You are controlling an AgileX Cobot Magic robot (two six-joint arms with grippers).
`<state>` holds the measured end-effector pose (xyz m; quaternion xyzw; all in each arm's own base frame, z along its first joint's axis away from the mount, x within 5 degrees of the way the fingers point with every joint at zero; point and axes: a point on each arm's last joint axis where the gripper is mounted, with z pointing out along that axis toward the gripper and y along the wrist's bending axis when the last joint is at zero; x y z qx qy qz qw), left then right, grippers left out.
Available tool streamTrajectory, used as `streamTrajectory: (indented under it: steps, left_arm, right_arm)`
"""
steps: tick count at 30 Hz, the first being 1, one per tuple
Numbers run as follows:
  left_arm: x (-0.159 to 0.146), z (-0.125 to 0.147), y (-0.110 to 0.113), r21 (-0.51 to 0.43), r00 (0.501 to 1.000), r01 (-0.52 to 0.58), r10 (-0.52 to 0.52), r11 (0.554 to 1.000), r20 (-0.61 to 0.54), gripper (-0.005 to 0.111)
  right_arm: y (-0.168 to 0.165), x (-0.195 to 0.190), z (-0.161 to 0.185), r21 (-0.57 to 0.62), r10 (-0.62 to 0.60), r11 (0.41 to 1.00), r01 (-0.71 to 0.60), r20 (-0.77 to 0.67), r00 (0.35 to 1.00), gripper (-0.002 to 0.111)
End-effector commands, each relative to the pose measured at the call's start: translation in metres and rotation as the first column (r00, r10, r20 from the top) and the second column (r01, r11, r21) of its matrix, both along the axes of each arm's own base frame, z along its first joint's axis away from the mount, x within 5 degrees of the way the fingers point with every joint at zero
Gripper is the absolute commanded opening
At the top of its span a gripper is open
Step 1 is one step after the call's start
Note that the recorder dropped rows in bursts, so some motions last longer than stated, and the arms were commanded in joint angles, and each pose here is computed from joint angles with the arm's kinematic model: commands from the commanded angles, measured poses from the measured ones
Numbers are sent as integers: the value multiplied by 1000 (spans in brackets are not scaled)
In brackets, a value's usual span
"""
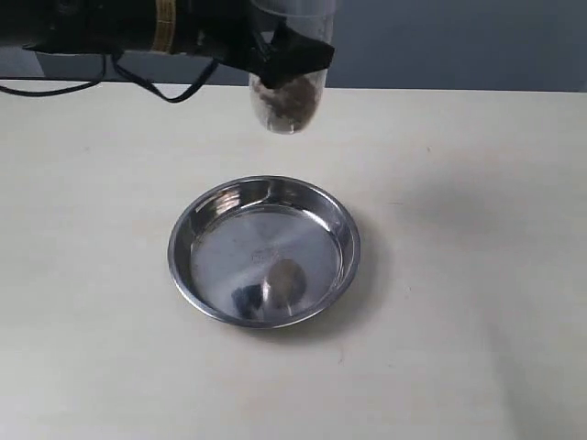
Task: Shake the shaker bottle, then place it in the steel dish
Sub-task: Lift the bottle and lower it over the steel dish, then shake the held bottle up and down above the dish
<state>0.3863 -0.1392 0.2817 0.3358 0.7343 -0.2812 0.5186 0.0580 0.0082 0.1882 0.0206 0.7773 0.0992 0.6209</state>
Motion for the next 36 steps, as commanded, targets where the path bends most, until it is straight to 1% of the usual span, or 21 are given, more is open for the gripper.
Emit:
streamTrajectory:
  steps: [1,4,6,8,10,11,13,15,16,18,19,21,22,24,25,26,28,29,31,34,36]
  left_arm:
    - [-33,0,15,-79,948,-219,193,972,-252,0]
    - [-66,-12,1,41,964,-106,112,994,-240,0]
    - [-74,-12,7,106,958,-215,231,971,-167,0]
    - [-70,-16,39,183,830,-537,554,824,-60,0]
    - [-71,-16,55,136,698,-693,706,708,-119,0]
    - [-75,-14,47,104,753,-631,639,769,-157,0]
    - [-96,-11,6,31,950,-234,235,972,-206,0]
    - [-101,-9,-6,24,959,-194,194,981,-207,0]
    - [-90,-12,10,92,880,-439,449,894,-155,0]
    - [-82,-16,33,95,660,-720,721,687,-212,0]
    - [-81,-16,30,94,693,-687,689,720,-213,0]
    - [-102,-11,-4,73,947,-284,291,956,-133,0]
    - [-107,-11,-11,105,965,-234,245,966,-98,0]
    - [-94,-19,15,179,781,-591,614,786,-113,0]
    - [-88,-27,34,202,585,-764,790,613,-185,0]
    - [-88,-31,35,202,578,-758,783,620,-231,0]
    - [-109,-36,6,176,846,-469,497,865,-192,0]
    - [-120,-38,-6,173,898,-383,409,908,-160,0]
    - [-117,-49,4,206,857,-435,474,876,-204,0]
    - [-101,-69,36,113,616,-672,637,732,-464,0]
    - [-116,-70,17,205,750,-525,563,826,-348,0]
  right_arm:
    - [0,0,0,-3,2,1000,-2,7,1000,-1]
    - [0,0,0,-3,2,1000,-2,7,1000,-1]
    - [0,0,0,-3,2,1000,-2,7,1000,-1]
    - [0,0,0,-3,2,1000,-2,7,1000,-1]
    - [0,0,0,-3,2,1000,-2,7,1000,-1]
    - [0,0,0,-3,2,1000,-2,7,1000,-1]
    - [0,0,0,-3,2,1000,-2,7,1000,-1]
    - [0,1,1,-3,2,1000,-2,10,1000,-1]
    - [0,1,1,-3,2,1000,-2,10,1000,-1]
    - [0,1,1,-3,2,1000,-2,10,1000,-1]
    - [0,1,1,-3,2,1000,-2,10,1000,-1]
    - [0,1,1,-3,2,1000,-2,10,1000,-1]
    - [0,1,1,-3,2,1000,-2,10,1000,-1]
    - [0,1,1,-5,2,1000,-2,10,1000,-1]
    - [0,1,1,-5,3,1000,-3,12,1000,-1]
    - [0,1,1,-5,3,1000,-3,12,1000,-1]
    - [0,1,1,-5,1,1000,-1,11,1000,-1]
    - [0,1,1,-5,1,1000,-1,11,1000,-1]
    - [0,1,1,-5,1,1000,-1,11,1000,-1]
    - [0,0,0,-7,1,1000,-1,8,1000,-1]
    - [0,0,0,-7,2,1000,-1,7,1000,-1]
